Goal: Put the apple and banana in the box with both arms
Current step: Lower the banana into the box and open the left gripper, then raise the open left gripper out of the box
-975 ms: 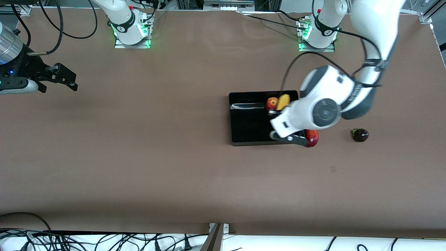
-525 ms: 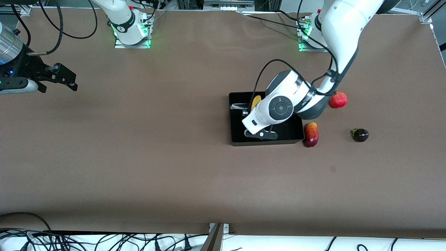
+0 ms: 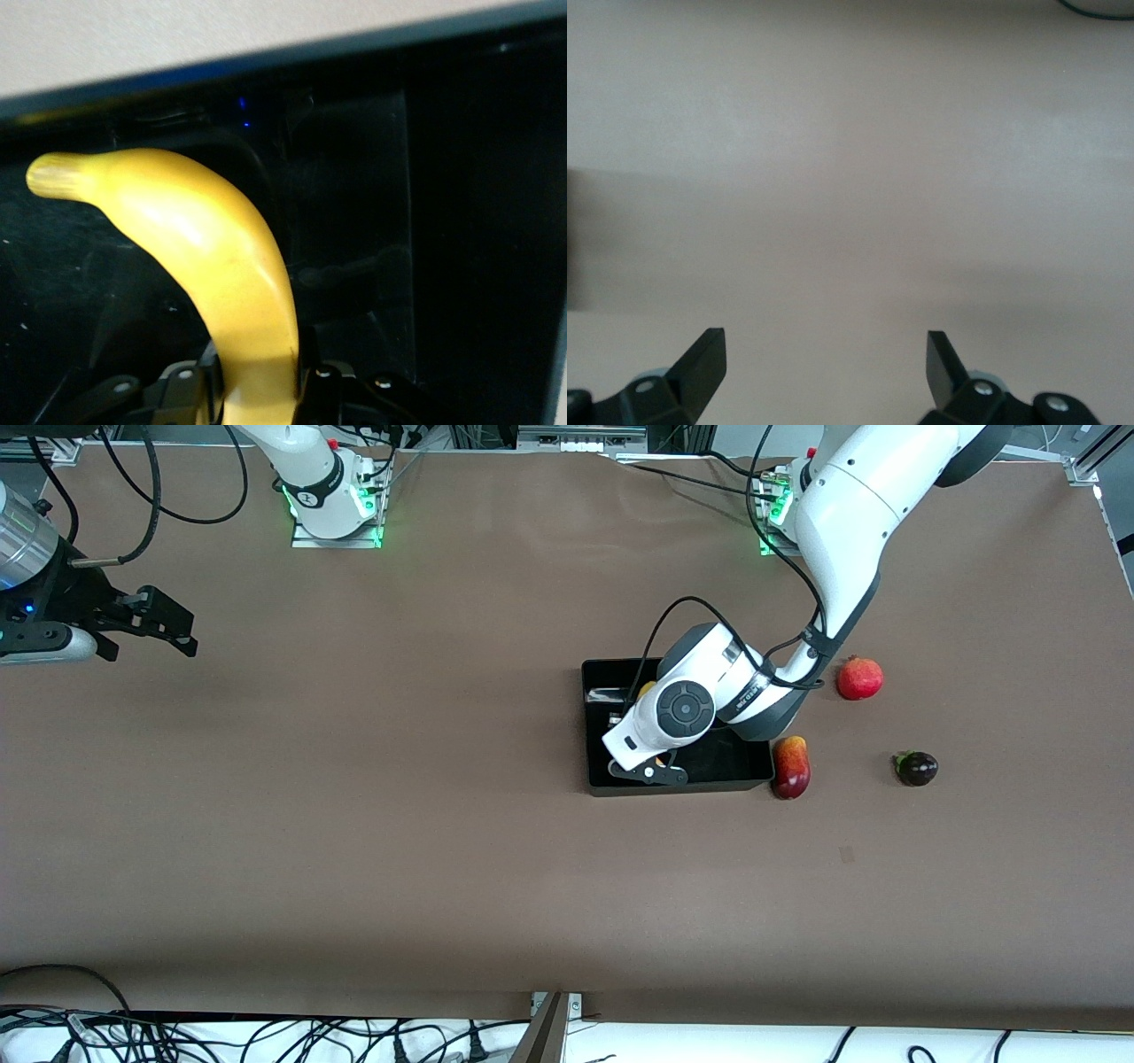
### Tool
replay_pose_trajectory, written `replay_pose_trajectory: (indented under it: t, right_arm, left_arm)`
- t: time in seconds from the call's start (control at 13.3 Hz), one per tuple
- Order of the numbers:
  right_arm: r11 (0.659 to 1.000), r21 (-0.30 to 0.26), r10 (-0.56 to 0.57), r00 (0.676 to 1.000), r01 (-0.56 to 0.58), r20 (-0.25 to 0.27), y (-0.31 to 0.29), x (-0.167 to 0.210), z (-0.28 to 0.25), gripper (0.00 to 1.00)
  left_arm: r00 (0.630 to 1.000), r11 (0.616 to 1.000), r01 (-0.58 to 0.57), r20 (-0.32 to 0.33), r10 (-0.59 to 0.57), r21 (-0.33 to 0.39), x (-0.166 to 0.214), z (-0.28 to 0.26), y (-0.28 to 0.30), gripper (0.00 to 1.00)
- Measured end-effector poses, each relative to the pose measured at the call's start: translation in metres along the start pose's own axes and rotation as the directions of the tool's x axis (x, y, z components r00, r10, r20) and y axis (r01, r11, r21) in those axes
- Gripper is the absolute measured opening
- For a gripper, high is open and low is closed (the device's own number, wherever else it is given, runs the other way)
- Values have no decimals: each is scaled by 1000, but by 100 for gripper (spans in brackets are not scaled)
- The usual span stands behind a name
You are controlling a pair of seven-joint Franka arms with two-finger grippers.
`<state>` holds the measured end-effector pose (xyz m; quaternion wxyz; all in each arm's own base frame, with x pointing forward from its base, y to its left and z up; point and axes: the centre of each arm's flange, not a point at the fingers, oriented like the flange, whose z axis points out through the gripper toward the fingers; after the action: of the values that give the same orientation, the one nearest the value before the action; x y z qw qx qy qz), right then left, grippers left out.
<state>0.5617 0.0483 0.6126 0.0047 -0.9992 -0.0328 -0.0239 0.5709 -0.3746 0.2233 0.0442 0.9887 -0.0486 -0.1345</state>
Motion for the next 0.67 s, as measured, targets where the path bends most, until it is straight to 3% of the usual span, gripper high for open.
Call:
replay_pose_trajectory:
  t: [0.22, 0.45, 0.67]
  right_arm:
    - [1000, 0, 0, 1000, 0, 0, 0, 0, 0, 100]
    - [1000, 0, 1, 1000, -1, 1, 0, 0, 0, 100]
    - [1000, 0, 1, 1000, -1, 1, 1, 0, 1, 100]
  left_arm:
    - [999, 999, 32, -43, -33, -7, 10, -46, -19, 71]
    - [992, 995, 94, -87, -92, 25, 1, -159, -58, 100]
    - [973, 981, 191, -135, -186, 28, -14, -246, -121, 100]
